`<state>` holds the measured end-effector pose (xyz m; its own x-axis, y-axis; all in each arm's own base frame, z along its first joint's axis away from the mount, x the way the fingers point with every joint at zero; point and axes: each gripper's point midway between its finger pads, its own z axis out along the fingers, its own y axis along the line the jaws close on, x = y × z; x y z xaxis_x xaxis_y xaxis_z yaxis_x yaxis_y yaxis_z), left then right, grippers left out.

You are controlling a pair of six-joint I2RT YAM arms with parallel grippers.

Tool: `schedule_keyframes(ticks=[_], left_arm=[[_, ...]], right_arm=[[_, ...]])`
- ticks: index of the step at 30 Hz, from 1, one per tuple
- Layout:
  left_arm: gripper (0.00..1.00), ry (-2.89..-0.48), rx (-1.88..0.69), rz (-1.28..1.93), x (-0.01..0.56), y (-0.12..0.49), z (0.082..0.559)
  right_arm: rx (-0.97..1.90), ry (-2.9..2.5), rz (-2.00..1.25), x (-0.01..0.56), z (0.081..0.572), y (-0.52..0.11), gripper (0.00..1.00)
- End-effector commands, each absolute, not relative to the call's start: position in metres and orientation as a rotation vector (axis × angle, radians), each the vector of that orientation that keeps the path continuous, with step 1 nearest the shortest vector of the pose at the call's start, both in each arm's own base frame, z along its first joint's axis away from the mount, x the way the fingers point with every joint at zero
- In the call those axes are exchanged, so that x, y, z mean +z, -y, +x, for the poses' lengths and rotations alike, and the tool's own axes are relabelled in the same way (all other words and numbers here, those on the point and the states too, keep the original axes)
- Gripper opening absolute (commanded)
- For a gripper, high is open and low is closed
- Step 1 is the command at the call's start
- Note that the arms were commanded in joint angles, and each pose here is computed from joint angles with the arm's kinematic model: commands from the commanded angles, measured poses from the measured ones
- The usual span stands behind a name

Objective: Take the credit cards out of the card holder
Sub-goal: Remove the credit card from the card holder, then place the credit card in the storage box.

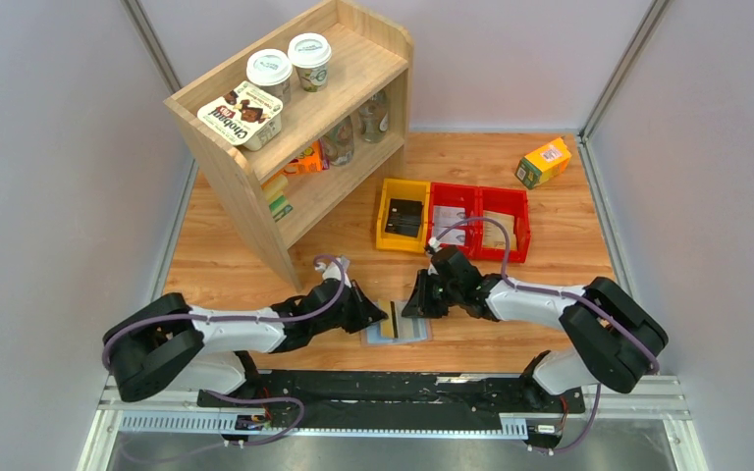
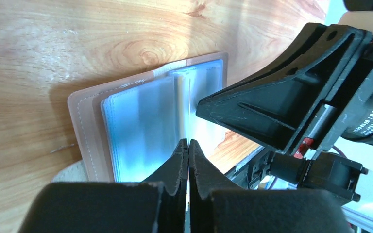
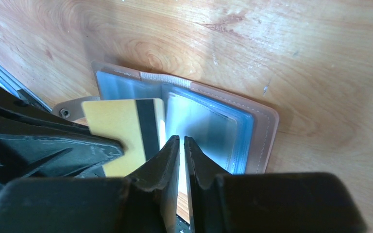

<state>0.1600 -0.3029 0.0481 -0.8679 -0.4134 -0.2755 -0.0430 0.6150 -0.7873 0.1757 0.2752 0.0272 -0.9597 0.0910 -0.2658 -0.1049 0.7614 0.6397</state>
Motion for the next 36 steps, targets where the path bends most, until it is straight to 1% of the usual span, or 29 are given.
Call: schedule_keyframes(ticks=[1, 2, 3, 4, 5, 6, 7, 8, 10, 11, 13, 16, 21, 25, 30, 33, 36], left_arm=[[0.00, -2.339, -1.061, -0.243, 0.075, 0.293, 0.170], [0.00, -2.361, -0.983, -0.186, 0.070, 0.285, 0.169], [0.00, -2.323, -1.001, -0.155, 0.089, 0.289, 0.173], [0.00, -2.335, -0.926, -0.090, 0.085, 0.282, 0.173], [0.00, -2.291, -0.938, -0.059, 0.104, 0.286, 0.177], [0.00, -2.295, -0.856, 0.023, 0.103, 0.279, 0.177], [0.00, -2.245, -0.828, 0.111, 0.119, 0.281, 0.180], [0.00, -2.235, -0.768, 0.163, 0.123, 0.280, 0.178], [0.00, -2.151, -0.669, 0.322, 0.149, 0.287, 0.180], [0.00, -2.121, -0.583, 0.438, 0.151, 0.285, 0.178], [0.00, -2.019, -0.436, 0.570, 0.166, 0.291, 0.173], [0.00, -1.916, -0.273, 0.692, 0.178, 0.299, 0.171], [0.00, -1.748, -0.045, 0.845, 0.192, 0.319, 0.169], [0.00, -1.622, 0.092, 0.933, 0.202, 0.336, 0.166], [0.00, -1.563, 0.129, 0.991, 0.208, 0.352, 0.164], [0.00, -1.534, 0.130, 1.026, 0.208, 0.361, 0.160], [0.00, -1.523, 0.119, 1.047, 0.207, 0.369, 0.156]], right_arm=[[1.002, -2.629, -0.012, 0.047, 0.184, -0.276, 0.16], [1.019, -2.603, -0.026, 0.056, 0.186, -0.277, 0.16], [1.027, -2.580, -0.035, 0.064, 0.189, -0.278, 0.17], [1.035, -2.557, -0.039, 0.073, 0.192, -0.278, 0.18], [1.040, -2.529, -0.039, 0.084, 0.195, -0.278, 0.22], [1.043, -2.507, -0.036, 0.095, 0.198, -0.277, 0.25], [1.051, -2.478, -0.029, 0.107, 0.200, -0.276, 0.28], [1.057, -2.443, -0.017, 0.120, 0.203, -0.273, 0.32], [1.069, -2.384, 0.017, 0.144, 0.205, -0.267, 0.46], [1.086, -2.354, 0.033, 0.157, 0.205, -0.265, 0.50], [1.123, -2.281, 0.077, 0.185, 0.202, -0.258, 0.55], [1.167, -2.226, 0.154, 0.208, 0.195, -0.249, 0.61], [1.222, -2.194, 0.231, 0.223, 0.179, -0.236, 0.64], [1.241, -2.212, 0.250, 0.221, 0.171, -0.233, 0.64], [1.230, -2.264, 0.270, 0.201, 0.167, -0.232, 0.63], [1.254, -2.271, 0.281, 0.195, 0.166, -0.236, 0.59], [1.249, -2.283, 0.281, 0.190, 0.168, -0.238, 0.52]])
